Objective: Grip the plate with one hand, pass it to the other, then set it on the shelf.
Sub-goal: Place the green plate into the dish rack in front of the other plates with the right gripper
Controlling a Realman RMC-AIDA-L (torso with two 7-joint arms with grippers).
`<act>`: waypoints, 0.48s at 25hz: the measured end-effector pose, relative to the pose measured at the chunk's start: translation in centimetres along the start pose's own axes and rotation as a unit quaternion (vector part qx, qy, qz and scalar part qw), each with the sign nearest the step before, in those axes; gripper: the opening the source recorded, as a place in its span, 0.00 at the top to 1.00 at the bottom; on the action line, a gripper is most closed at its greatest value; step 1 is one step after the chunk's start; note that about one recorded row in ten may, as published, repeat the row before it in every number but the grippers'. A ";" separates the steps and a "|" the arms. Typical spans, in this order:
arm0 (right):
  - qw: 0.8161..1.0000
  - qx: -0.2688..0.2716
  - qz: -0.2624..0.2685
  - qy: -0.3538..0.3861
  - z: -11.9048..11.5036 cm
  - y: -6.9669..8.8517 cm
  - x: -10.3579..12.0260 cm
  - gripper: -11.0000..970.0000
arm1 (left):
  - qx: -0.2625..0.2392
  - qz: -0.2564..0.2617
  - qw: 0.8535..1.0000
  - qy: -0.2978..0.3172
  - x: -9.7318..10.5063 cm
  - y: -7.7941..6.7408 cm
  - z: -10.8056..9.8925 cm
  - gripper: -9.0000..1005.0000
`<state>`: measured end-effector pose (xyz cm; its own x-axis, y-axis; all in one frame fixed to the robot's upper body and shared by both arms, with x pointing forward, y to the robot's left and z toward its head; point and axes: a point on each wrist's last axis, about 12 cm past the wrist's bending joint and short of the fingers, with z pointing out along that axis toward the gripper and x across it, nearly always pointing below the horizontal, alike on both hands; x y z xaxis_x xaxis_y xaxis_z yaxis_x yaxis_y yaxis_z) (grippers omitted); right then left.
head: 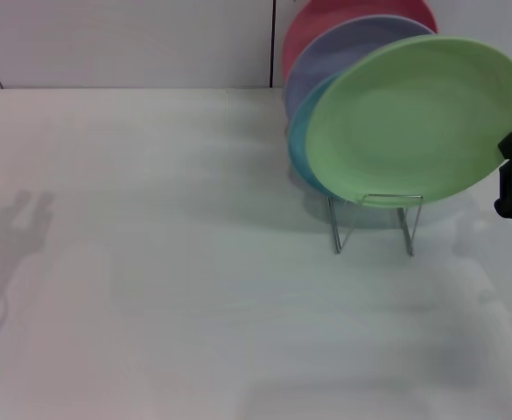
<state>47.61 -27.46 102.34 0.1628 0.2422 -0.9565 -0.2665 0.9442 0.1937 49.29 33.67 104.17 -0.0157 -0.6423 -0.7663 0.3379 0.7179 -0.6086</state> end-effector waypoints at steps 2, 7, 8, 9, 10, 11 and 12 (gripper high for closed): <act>1.000 0.005 -0.001 0.002 -0.1 -0.1 0.1 0.97 | 0.001 -0.001 1.000 0.001 0.0 0.0 0.0 0.57; 1.000 0.017 0.000 0.003 -0.5 -0.3 0.1 0.97 | 0.004 -0.004 1.000 -0.001 -0.1 0.0 -0.2 0.57; 1.000 0.020 0.000 0.002 -0.5 -0.3 0.1 0.97 | 0.004 -0.004 1.000 -0.001 -0.2 0.0 -0.3 0.57; 1.000 0.023 0.000 0.002 -0.6 -0.4 0.1 0.97 | 0.005 -0.004 1.000 -0.002 -0.2 0.0 -0.3 0.57; 1.000 0.023 0.000 0.002 -0.6 -0.4 0.1 0.97 | 0.005 -0.004 1.000 -0.002 -0.2 0.0 -0.3 0.57; 1.000 0.025 0.000 0.003 -0.6 -0.4 0.2 0.97 | 0.006 -0.004 1.000 -0.002 -0.2 0.0 -0.4 0.57; 1.000 0.026 0.001 0.004 -0.7 -0.4 0.2 0.97 | 0.006 -0.004 1.000 -0.002 -0.3 0.0 -0.4 0.57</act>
<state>47.09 -27.97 101.91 0.1539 0.2416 -0.9581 -0.2171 0.9542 0.2057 48.91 33.96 104.28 -0.0137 -0.6486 -0.7610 0.3486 0.7102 -0.6116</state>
